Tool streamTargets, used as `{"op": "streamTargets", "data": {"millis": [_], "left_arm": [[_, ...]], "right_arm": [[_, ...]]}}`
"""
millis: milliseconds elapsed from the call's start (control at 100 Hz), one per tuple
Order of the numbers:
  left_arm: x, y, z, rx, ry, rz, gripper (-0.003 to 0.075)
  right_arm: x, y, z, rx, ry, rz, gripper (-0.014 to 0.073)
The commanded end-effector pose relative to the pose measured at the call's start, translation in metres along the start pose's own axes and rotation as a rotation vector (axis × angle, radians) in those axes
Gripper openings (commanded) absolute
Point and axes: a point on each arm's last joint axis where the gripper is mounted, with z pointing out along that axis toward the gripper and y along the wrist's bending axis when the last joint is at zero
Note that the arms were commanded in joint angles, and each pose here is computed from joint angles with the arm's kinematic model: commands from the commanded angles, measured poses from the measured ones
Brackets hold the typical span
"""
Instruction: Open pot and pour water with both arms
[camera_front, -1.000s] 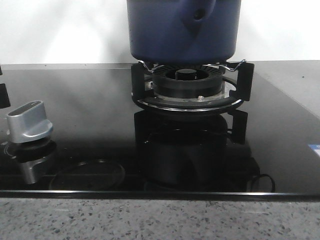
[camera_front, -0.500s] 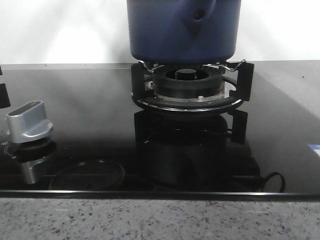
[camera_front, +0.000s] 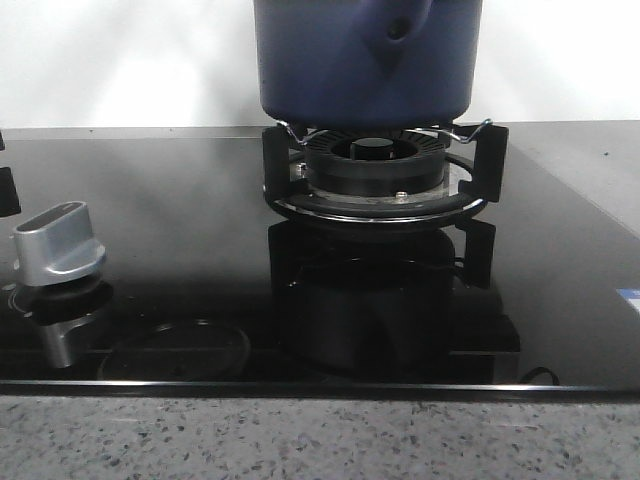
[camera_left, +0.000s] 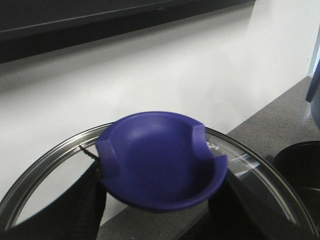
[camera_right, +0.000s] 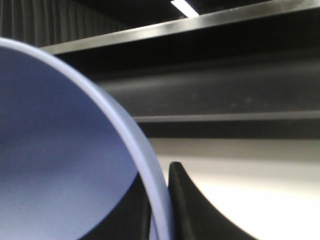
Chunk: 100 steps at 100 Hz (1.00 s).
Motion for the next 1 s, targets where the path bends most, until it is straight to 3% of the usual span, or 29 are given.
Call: {"op": "streamTargets", "data": {"millis": [0,990], "left_arm": [[-0.0379,-0.0117,-0.0178,-0.016,-0.134,0.001,0.0136],[-0.0379,-0.0116,-0.0178,-0.017,-0.135,0.0,0.0136]], "right_arm": [[-0.039,-0.0029,0.003,0.009,-0.183,-0.005,-0.0068],[-0.0456,-0.0035,0.0016,0.016,-0.257,-0.005,-0.0068]]}}
